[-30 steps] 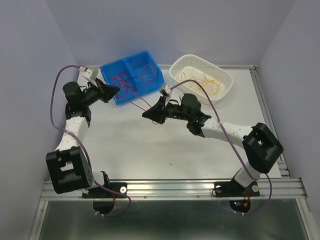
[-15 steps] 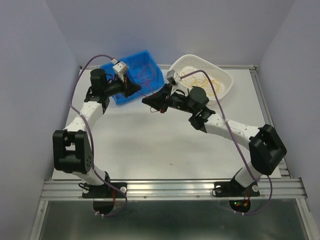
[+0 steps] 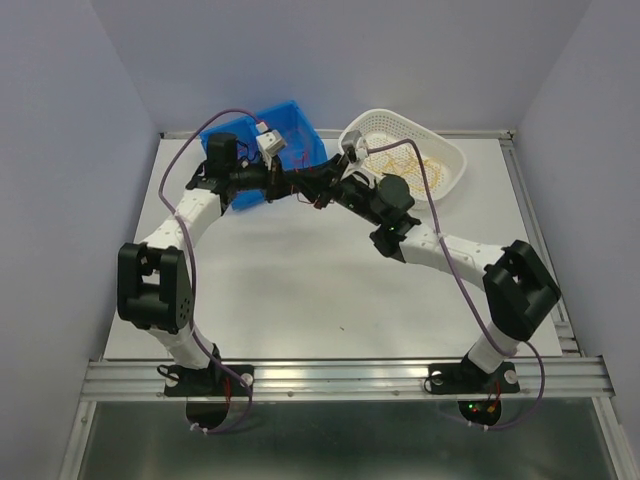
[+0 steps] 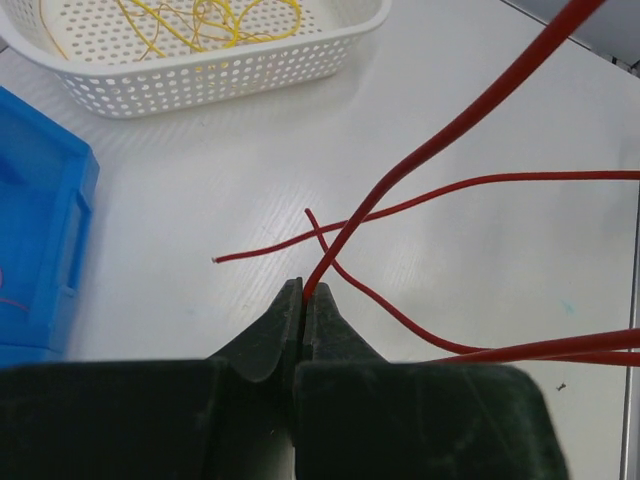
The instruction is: Untangle the cables
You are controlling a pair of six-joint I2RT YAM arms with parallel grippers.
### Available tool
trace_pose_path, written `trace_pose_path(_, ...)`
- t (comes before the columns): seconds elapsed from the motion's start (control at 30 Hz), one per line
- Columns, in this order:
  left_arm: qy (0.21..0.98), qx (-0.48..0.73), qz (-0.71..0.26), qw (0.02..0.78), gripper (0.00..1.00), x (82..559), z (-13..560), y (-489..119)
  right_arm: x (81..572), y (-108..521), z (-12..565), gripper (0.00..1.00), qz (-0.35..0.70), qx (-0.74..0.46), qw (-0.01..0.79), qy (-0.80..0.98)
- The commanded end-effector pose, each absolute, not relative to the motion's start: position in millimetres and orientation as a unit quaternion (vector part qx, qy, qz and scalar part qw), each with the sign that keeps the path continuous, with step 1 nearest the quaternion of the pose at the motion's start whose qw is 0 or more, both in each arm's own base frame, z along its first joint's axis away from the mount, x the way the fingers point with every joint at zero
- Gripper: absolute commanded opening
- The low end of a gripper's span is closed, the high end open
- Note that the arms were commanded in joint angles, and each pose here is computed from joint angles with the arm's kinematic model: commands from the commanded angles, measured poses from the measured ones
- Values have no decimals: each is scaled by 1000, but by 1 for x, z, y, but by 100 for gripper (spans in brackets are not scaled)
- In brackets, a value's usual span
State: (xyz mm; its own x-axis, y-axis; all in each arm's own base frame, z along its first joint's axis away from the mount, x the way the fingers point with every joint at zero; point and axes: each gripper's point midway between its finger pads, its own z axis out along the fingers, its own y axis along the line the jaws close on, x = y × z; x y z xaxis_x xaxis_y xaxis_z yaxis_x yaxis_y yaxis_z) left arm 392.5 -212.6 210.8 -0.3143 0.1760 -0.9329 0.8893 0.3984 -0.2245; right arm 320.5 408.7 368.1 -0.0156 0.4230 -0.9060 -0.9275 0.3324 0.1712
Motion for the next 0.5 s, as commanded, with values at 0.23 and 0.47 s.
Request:
trace_pose_path(0.23,742,294,-292,527,65,430,225,-128,262,339,485,1,520,-201,768,314)
trace_pose_path(0.47,739,254,-218,585,73,434,256,-86,274,333,461,1,489,-187,767,371)
